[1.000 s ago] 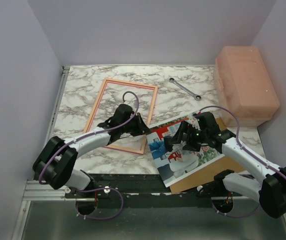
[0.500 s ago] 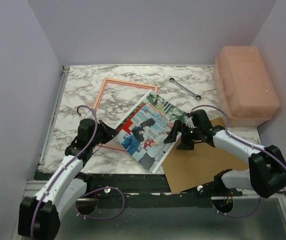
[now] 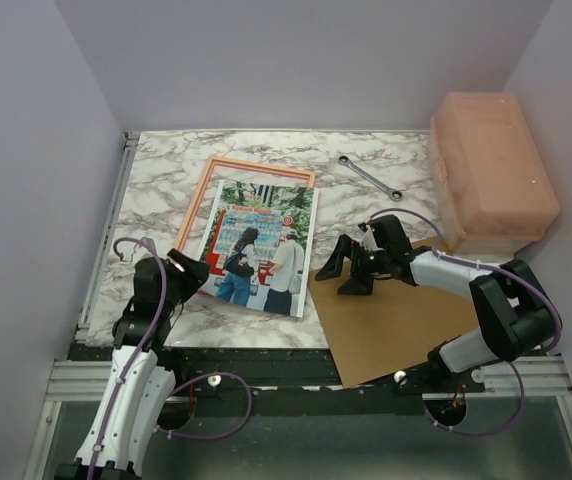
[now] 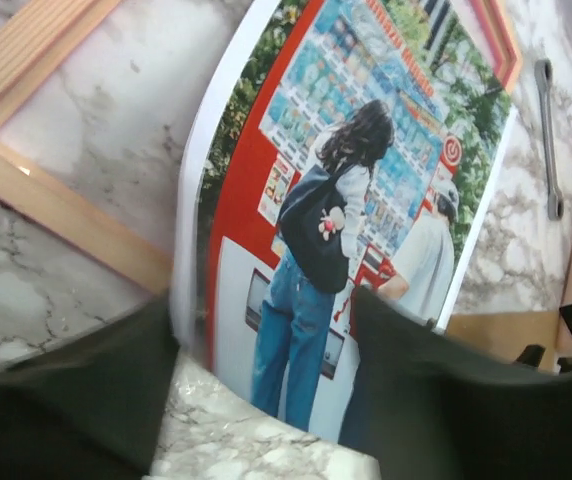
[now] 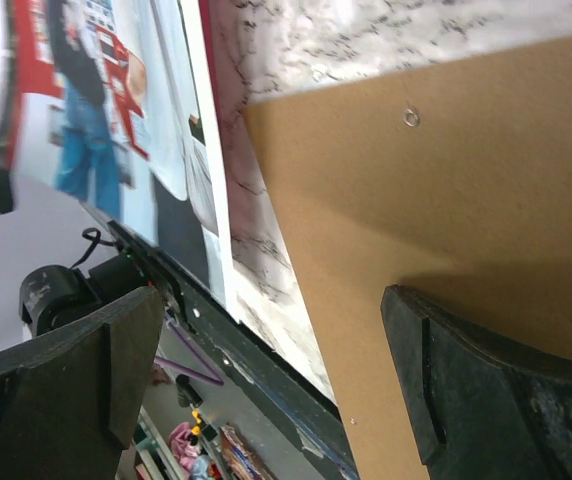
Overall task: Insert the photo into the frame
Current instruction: Move the photo to the photo frame, then pick up the photo from the photo frame.
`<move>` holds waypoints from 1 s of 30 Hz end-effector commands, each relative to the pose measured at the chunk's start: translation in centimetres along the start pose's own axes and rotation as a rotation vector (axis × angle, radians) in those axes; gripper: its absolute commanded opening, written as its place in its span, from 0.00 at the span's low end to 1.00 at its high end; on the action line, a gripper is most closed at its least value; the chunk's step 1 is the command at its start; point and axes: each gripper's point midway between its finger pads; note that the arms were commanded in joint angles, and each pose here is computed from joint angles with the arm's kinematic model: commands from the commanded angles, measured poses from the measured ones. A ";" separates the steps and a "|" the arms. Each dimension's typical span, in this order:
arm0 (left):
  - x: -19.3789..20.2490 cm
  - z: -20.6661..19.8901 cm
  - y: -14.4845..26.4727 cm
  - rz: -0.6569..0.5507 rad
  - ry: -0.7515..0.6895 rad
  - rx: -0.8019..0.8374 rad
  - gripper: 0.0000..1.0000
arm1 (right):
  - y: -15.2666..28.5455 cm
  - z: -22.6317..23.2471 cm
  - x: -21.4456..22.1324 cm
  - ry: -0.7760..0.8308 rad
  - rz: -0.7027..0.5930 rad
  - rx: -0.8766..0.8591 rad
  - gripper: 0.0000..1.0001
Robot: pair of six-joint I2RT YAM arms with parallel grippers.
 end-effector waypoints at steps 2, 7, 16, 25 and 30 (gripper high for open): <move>0.3 1.2 -0.2 0.038 -0.031 -0.075 0.87 | -1.0 1.3 -1.5 0.008 -0.028 -0.061 1.00; -0.2 0.5 0.2 0.023 -0.052 -0.062 0.92 | -1.6 1.6 -2.0 -0.016 -0.039 -0.079 0.98; -0.9 -1.9 1.2 0.009 -0.107 0.030 0.98 | -4.3 3.0 -2.1 -0.039 -0.010 -0.102 0.82; -2.1 -3.3 2.3 -0.038 -0.167 0.077 0.98 | -7.9 4.4 -0.6 -0.037 0.047 -0.093 0.53; -1.6 -3.7 2.2 -0.011 -0.174 0.106 0.99 | -8.8 4.7 -0.5 -0.035 0.058 -0.093 0.28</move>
Point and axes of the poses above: each gripper's point midway between its finger pads, its own y axis back along the fingers, its own z axis along the line the jaws close on, x = y × z, and after that the axes turned 13 degrees about y, right-handed
